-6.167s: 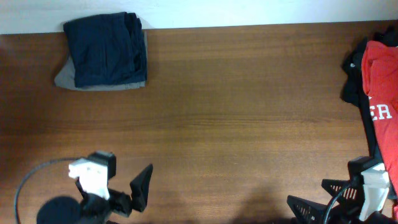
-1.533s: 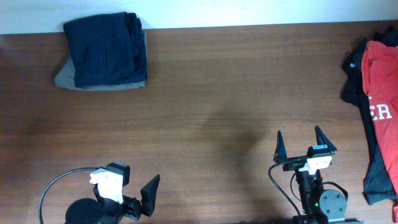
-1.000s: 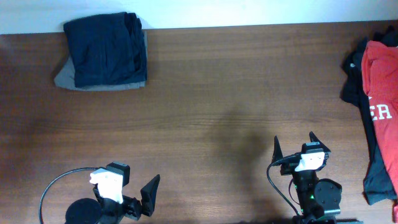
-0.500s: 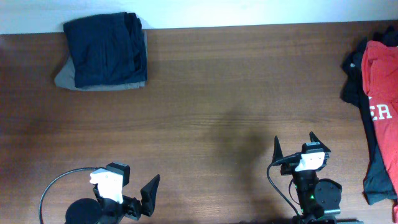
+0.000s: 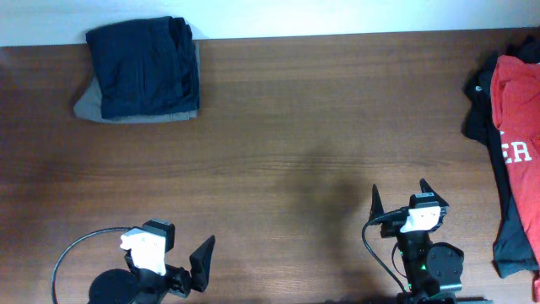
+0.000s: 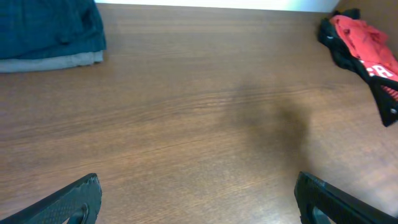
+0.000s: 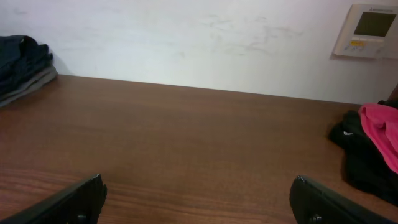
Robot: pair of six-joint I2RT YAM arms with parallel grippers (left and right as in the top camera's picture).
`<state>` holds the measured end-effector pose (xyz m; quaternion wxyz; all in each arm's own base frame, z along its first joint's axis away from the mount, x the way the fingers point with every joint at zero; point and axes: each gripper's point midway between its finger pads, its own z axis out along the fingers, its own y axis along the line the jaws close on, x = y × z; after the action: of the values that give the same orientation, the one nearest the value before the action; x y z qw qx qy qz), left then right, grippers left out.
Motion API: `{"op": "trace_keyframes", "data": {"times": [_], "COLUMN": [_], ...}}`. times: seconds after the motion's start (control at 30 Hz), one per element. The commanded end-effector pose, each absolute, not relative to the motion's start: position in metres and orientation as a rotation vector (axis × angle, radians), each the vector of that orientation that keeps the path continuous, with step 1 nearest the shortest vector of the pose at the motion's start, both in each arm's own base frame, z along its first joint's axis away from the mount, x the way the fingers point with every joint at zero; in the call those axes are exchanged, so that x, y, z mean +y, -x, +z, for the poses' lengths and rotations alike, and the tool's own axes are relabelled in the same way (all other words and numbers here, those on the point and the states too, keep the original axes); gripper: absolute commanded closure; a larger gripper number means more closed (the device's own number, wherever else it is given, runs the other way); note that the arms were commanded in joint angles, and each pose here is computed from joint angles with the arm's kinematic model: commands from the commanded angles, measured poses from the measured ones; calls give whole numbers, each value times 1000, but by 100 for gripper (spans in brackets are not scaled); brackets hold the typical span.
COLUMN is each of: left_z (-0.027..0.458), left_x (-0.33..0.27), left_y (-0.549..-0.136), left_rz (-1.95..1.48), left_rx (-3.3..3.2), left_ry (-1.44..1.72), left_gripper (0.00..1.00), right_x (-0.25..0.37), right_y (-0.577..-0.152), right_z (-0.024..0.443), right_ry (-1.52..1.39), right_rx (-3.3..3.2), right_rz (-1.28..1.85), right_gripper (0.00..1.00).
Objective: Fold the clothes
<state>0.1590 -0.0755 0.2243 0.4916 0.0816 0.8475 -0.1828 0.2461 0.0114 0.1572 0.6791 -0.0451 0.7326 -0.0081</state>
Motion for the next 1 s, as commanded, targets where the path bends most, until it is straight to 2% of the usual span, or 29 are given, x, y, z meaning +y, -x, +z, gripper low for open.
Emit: {"op": "trace_keyframes", "data": {"times": [0.0,0.4,0.8,0.97], "left_z": [225,214,217,199], "left_x": [-65,-15,-24,-27], "left_y": [-163,-198,-237,-242], "left_rz": [-397,-229,-217,-158], "left_rx": [2048,1880,1508,1514], "left_ry": [-138,151,8,-70], "left_gripper": [1,1,1,1], "right_x": [7,7,7,7], "right_y": [-246,-246,-246,-246], "right_z": [156,156,156,156], "right_ry": [73,73,73,73], "right_rx": [1647,1647,1647,1647], "right_rz": [-29,-29,-29,-29], "right_gripper": [1,1,1,1]}}
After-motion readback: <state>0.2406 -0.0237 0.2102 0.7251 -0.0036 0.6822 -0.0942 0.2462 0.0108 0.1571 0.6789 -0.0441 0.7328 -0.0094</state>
